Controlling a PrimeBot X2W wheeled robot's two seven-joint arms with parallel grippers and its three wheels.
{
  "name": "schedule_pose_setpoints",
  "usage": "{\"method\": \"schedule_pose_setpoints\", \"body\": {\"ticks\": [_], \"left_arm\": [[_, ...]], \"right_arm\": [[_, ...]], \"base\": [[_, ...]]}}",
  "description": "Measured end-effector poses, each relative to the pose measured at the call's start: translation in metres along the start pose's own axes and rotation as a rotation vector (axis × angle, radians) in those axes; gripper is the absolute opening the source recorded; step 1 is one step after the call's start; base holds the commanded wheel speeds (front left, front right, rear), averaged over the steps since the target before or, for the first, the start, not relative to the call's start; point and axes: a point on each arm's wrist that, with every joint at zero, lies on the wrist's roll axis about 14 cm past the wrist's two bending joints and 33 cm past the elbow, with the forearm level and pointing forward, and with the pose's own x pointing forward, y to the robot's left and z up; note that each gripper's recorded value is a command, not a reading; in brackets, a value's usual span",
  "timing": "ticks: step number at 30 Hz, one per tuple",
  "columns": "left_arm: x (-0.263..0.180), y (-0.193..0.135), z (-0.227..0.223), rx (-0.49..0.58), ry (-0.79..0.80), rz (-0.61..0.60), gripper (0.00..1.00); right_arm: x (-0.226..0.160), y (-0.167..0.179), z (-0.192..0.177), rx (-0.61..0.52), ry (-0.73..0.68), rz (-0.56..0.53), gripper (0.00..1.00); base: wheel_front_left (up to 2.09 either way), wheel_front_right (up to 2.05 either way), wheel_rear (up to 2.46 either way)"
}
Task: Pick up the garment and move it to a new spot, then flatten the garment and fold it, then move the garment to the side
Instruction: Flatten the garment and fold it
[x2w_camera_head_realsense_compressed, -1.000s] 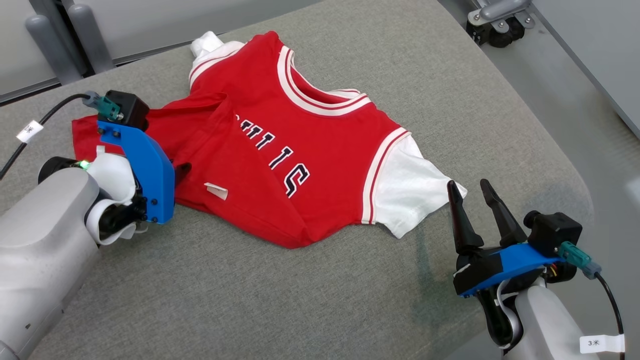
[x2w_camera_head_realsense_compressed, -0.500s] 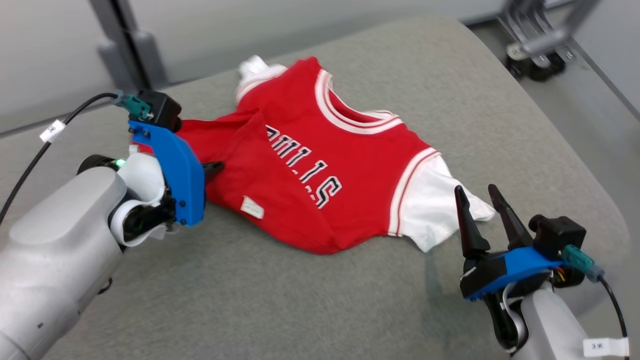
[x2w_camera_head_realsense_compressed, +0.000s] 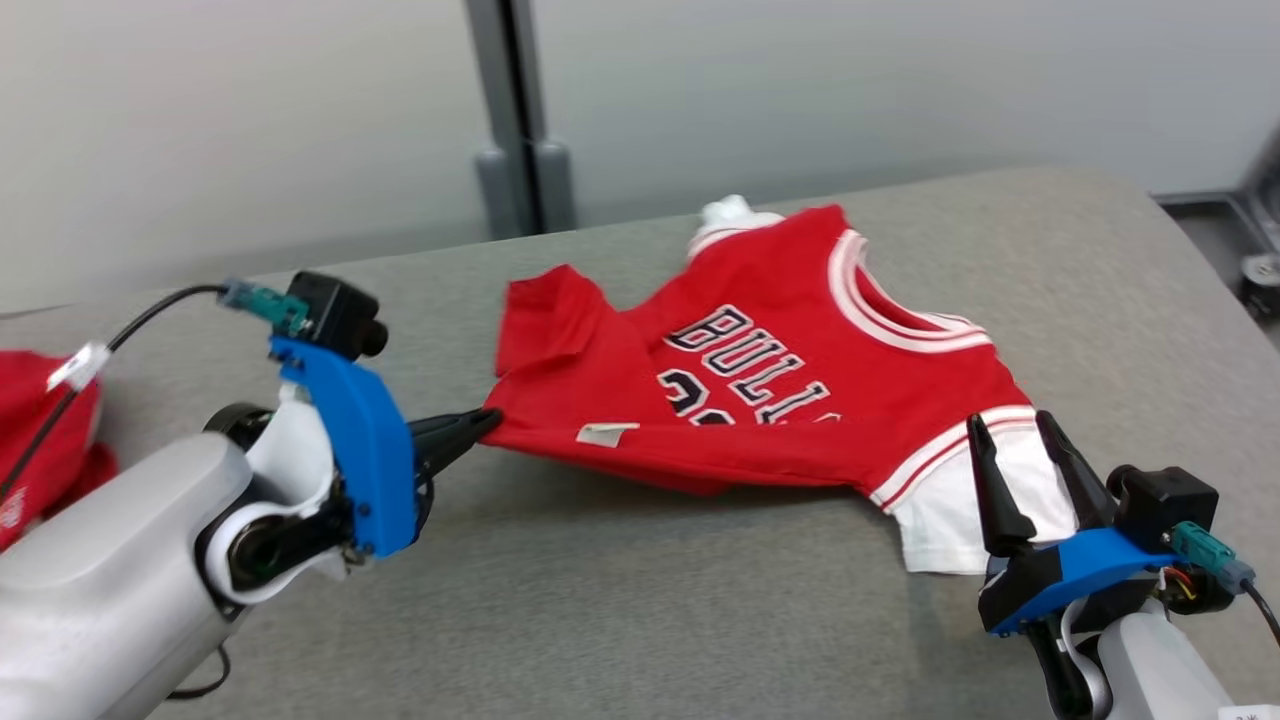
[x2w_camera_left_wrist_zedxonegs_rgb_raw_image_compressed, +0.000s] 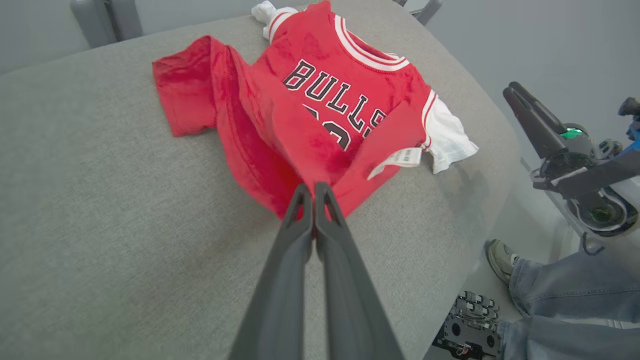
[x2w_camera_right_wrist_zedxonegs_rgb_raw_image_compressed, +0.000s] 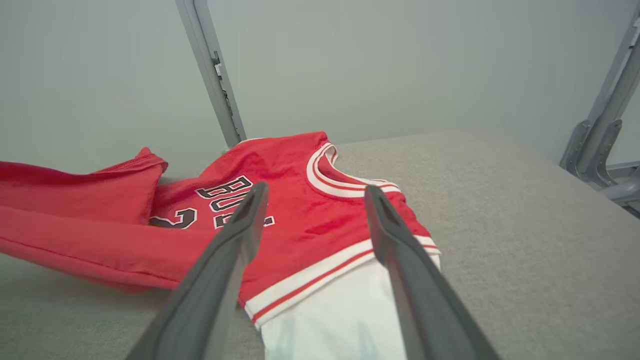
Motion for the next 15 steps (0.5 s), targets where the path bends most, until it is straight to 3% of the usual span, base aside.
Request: {"method": "schedule_pose_setpoints", "body": {"ticks": [8,15], "left_arm": [[-0.050,0.037,-0.048,-0.176,-0.088,0.133,0.00],[-0.067,0.056,-0.101,-0.317,-0.126,0.225,0.00]], "right_arm": [[0.016,0.040,-0.007,-0.006,0.020,0.116,1.00],[0.017,0.049,-0.014,-0.015,0.040,0.148,1.00]], "base": [[0.00,0.00,0.00],[0.00,0.00,0.00]]}}
